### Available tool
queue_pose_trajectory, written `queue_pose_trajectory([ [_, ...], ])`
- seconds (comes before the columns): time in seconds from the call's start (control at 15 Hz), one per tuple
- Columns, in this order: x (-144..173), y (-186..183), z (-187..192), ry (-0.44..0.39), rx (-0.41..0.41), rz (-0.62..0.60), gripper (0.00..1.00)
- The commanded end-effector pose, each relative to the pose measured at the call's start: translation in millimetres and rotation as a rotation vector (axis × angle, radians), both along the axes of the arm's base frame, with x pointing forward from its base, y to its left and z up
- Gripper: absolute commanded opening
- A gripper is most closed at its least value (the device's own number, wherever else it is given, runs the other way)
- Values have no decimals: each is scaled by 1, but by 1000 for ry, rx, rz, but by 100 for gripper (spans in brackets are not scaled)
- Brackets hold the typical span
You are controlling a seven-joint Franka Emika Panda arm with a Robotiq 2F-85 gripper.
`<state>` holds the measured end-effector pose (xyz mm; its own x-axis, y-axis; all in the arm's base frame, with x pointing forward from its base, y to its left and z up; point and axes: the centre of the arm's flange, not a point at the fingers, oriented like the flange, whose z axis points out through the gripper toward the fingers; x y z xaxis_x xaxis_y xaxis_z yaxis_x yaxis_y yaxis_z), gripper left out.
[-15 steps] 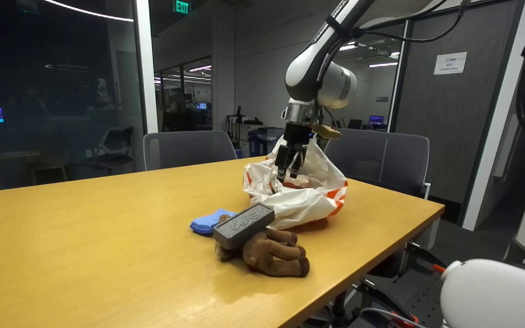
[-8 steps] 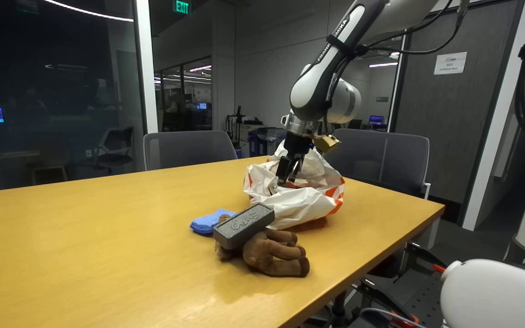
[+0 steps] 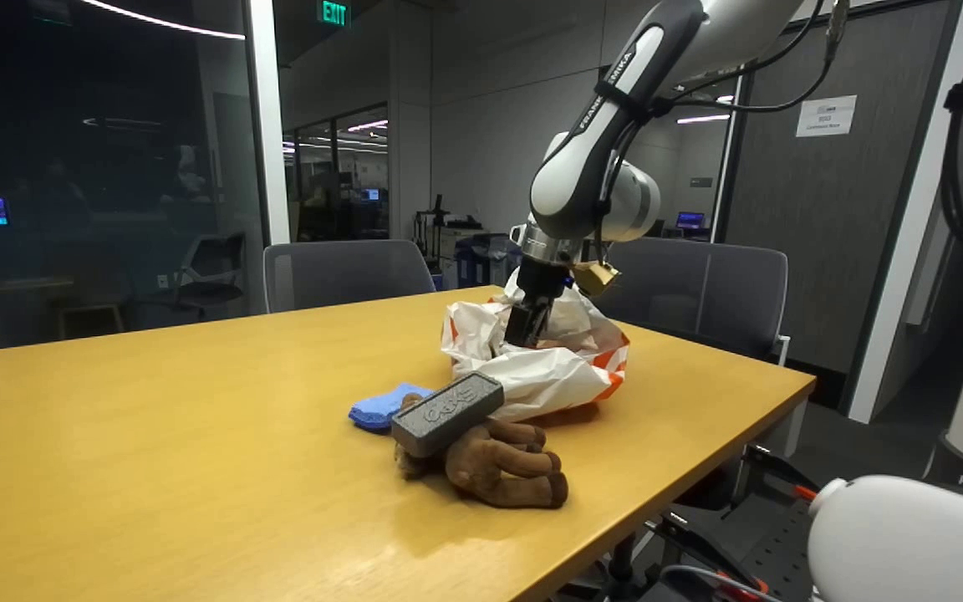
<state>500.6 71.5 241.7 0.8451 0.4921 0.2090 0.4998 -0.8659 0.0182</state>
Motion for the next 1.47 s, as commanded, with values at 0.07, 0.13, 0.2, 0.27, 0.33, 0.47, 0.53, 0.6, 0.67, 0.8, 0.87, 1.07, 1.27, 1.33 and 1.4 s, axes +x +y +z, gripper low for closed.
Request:
queue_pose_trajectory([
  [0.07,-4,0,5,-89,-35,39,52],
  [0.13,-3,0,5,-100,-42,37,44],
  [0.2,-3,0,5,-101,-41,42,37],
  [0.27,-3,0,5,-107,-48,38,29],
  [0.33,-4,0,5,-109,-55,34,21],
  [0.47,-4,-1,9,-74,-62,29,7],
  [0.53,-3,-2,12,-62,-67,21,3],
  [0.6,-3,-2,23,-42,-85,12,1],
  [0.67,-4,-2,33,-22,-92,19,5],
  [0.8,-6,-4,59,55,-117,5,4],
  [0.87,-6,-5,70,88,-141,2,4],
  [1.07,-11,-10,98,182,-321,-10,4],
  [1.27,-18,-7,124,180,-434,74,4],
  [1.33,-21,-2,135,172,-406,122,4],
  [1.4,-21,2,145,198,-337,170,4],
])
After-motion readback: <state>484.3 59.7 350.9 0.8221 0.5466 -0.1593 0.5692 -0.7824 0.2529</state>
